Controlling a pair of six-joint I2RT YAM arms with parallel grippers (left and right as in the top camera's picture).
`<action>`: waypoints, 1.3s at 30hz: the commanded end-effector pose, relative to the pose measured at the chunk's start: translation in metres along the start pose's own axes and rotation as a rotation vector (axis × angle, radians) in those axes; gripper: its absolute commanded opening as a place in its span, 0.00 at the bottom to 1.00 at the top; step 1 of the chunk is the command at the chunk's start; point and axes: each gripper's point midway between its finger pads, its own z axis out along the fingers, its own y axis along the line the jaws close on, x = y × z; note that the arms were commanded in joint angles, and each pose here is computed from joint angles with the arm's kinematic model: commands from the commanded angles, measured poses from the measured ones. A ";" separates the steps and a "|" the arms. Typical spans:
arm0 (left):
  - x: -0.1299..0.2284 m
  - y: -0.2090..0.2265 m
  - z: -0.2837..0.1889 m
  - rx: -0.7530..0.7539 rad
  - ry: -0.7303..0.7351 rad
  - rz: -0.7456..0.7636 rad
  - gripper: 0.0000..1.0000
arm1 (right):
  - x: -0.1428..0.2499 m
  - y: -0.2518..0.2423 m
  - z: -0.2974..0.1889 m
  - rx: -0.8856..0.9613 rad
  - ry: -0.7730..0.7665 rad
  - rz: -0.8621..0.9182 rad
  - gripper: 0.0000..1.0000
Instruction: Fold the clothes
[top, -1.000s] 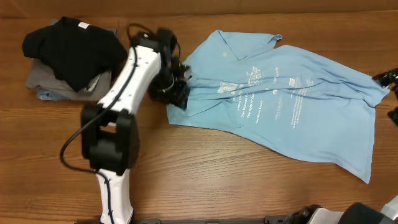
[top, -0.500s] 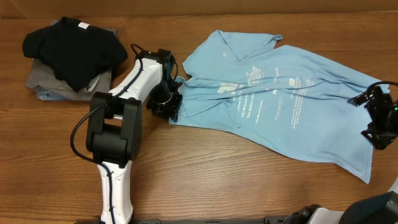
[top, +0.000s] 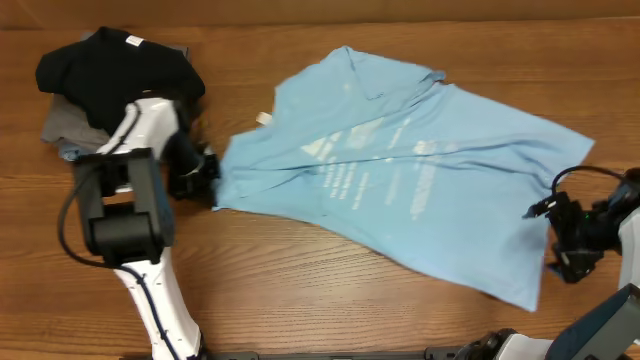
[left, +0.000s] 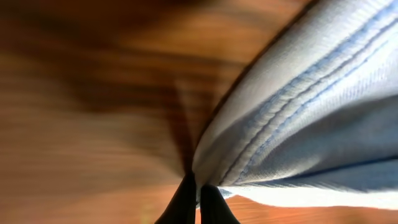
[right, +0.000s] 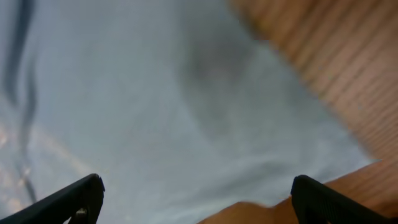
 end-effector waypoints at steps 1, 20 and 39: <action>0.001 0.008 0.002 0.008 0.005 -0.001 0.04 | 0.009 -0.029 0.020 0.117 0.000 0.105 0.99; 0.008 -0.022 -0.001 -0.015 -0.014 0.128 0.37 | -0.004 -0.116 0.008 0.448 -0.157 0.413 0.04; 0.008 -0.148 -0.198 0.210 -0.772 0.686 0.80 | -0.044 0.087 -0.120 -0.492 -0.238 -0.197 0.62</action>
